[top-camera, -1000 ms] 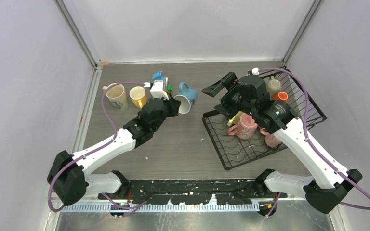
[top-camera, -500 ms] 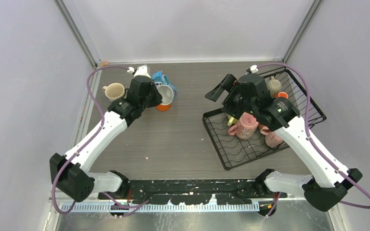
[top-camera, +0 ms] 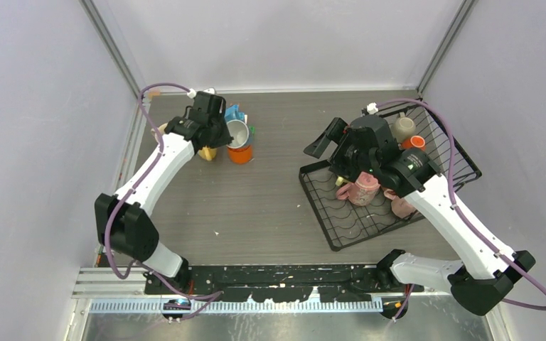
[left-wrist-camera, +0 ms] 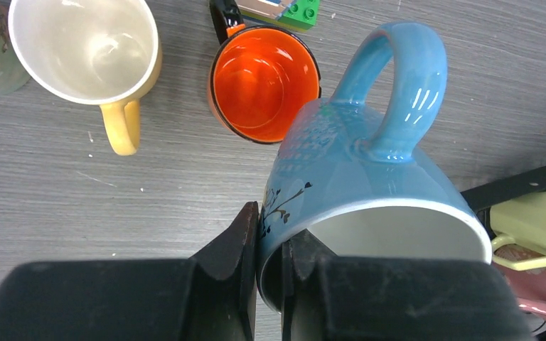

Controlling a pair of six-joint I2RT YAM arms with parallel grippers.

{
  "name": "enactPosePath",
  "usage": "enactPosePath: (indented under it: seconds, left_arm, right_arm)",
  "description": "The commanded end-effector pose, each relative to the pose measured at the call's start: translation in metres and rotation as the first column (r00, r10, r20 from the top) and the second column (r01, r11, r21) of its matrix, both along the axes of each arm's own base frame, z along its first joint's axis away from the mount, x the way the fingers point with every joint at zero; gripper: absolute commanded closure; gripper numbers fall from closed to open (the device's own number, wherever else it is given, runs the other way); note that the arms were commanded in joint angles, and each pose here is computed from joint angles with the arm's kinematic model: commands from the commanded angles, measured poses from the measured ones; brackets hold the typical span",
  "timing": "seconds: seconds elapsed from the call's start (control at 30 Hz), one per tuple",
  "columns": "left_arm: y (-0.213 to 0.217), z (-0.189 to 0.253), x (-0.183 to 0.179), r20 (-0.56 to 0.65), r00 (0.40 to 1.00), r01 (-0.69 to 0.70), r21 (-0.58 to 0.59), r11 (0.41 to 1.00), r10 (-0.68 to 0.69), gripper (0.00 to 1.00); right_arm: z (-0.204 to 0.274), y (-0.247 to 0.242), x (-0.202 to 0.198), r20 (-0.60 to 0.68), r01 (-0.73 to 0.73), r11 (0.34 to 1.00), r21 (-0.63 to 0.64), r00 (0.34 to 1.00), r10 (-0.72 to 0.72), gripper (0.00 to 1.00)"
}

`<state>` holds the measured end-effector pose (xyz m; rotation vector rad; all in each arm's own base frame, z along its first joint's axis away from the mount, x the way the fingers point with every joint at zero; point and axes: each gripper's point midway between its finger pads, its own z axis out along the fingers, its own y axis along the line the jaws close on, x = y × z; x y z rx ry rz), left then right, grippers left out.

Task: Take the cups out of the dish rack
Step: Place the cup into the cup.

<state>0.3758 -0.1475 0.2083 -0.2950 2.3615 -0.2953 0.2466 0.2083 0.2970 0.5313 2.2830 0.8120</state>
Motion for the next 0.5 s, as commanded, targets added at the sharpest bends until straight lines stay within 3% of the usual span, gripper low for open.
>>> enactPosePath:
  seconds: [0.0, 0.47]
  left_arm:
    - [-0.003, 0.026, 0.021, 0.058, 0.998, 0.014, -0.036, 0.999, -0.012, 1.00]
    - [0.008, -0.006, 0.050, -0.004, 1.000, -0.027, -0.019, 0.999, 0.026, 1.00]
  right_arm:
    - [0.008, -0.002, -0.007, 0.028, -0.017, 1.000, 0.019, 0.999, 0.016, 0.00]
    - [0.000, -0.005, -0.012, 0.011, -0.008, 1.000, 0.015, 1.000, 0.008, 0.00]
